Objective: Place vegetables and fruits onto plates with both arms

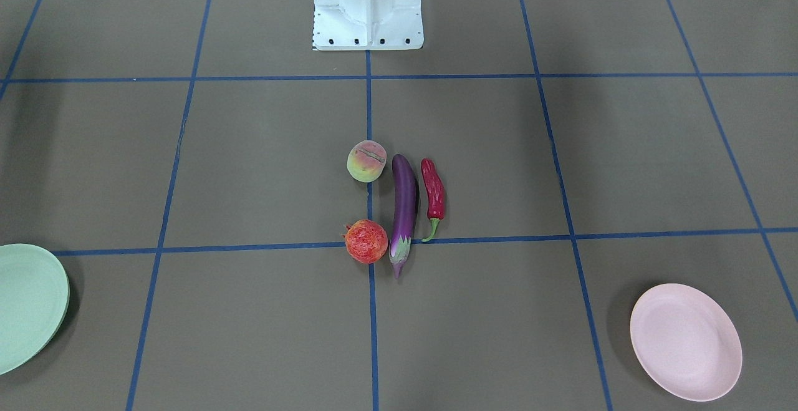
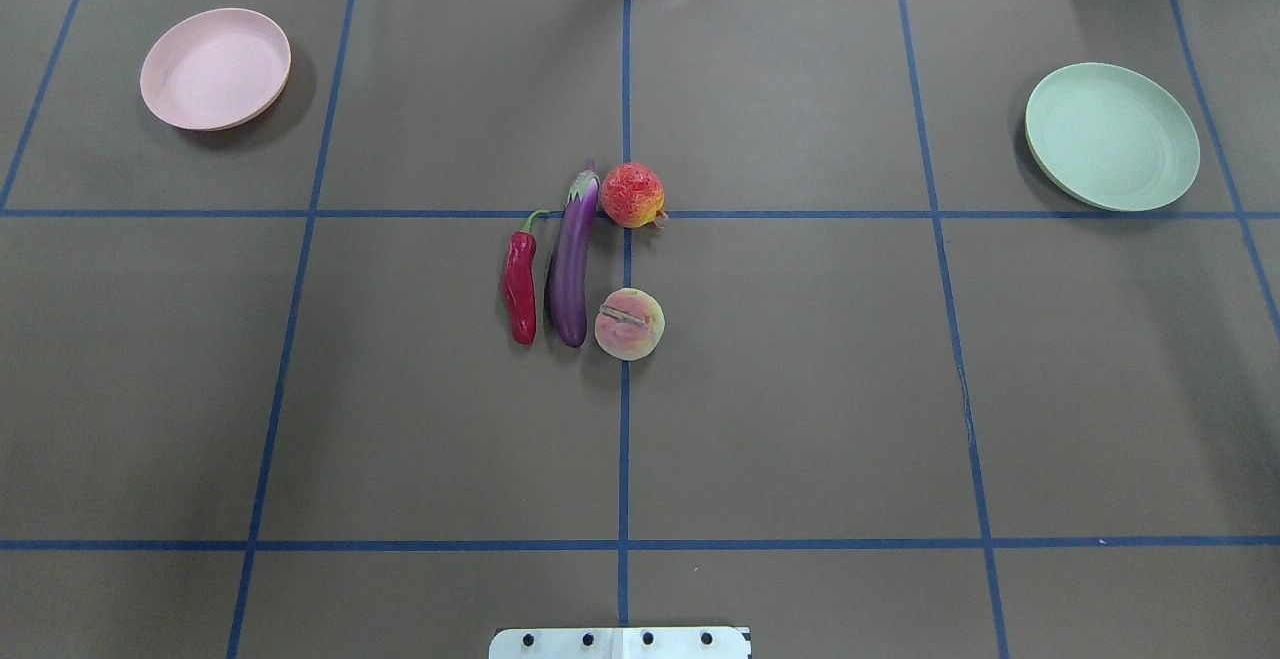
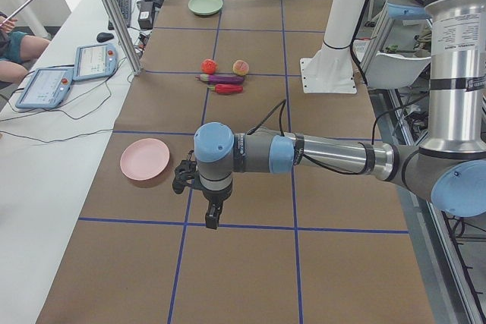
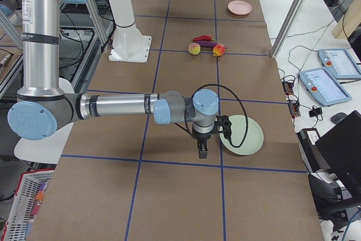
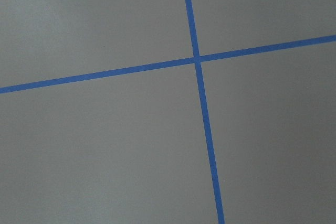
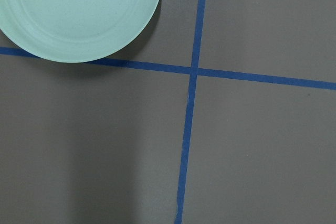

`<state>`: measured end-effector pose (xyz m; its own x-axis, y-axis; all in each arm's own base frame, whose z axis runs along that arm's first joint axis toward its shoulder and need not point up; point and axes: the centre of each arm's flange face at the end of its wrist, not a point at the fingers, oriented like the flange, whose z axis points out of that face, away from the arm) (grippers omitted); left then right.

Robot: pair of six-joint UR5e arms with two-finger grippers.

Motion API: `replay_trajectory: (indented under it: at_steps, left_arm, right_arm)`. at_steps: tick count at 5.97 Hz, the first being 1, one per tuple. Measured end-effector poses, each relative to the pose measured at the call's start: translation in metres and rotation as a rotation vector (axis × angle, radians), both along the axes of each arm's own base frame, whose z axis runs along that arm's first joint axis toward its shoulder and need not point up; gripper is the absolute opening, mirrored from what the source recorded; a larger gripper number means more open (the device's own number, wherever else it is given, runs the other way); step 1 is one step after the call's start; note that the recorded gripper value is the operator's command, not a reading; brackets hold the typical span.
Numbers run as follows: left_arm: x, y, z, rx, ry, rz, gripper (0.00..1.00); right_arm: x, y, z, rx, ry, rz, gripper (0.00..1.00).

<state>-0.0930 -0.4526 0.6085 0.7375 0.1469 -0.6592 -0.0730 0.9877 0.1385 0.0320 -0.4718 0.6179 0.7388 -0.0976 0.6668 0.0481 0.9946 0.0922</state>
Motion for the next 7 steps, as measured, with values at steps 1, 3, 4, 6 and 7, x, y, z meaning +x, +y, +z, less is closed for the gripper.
replay_trajectory:
  at_steps: [1,3,4,6,7]
  left_arm:
    - [0.000,0.000,0.000,0.000,0.000,0.001,1.00]
    - [0.001,-0.001,0.000,0.001,0.000,0.003,1.00]
    - [0.002,0.000,0.001,-0.002,0.001,0.005,1.00]
    - [0.004,0.000,0.003,-0.007,0.002,0.009,1.00]
    - [0.004,0.000,0.003,-0.007,0.002,0.010,1.00]
  right_arm:
    - [-0.002,-0.001,-0.002,0.004,-0.001,-0.003,1.00]
    - [-0.012,-0.007,-0.014,0.080,-0.024,-0.022,1.00]
    - [-0.027,-0.010,-0.024,0.145,-0.071,-0.057,1.00]
    - [-0.079,-0.033,-0.063,0.229,-0.216,-0.171,1.00]
    - [-0.117,-0.060,-0.102,0.286,-0.252,-0.233,1.00]
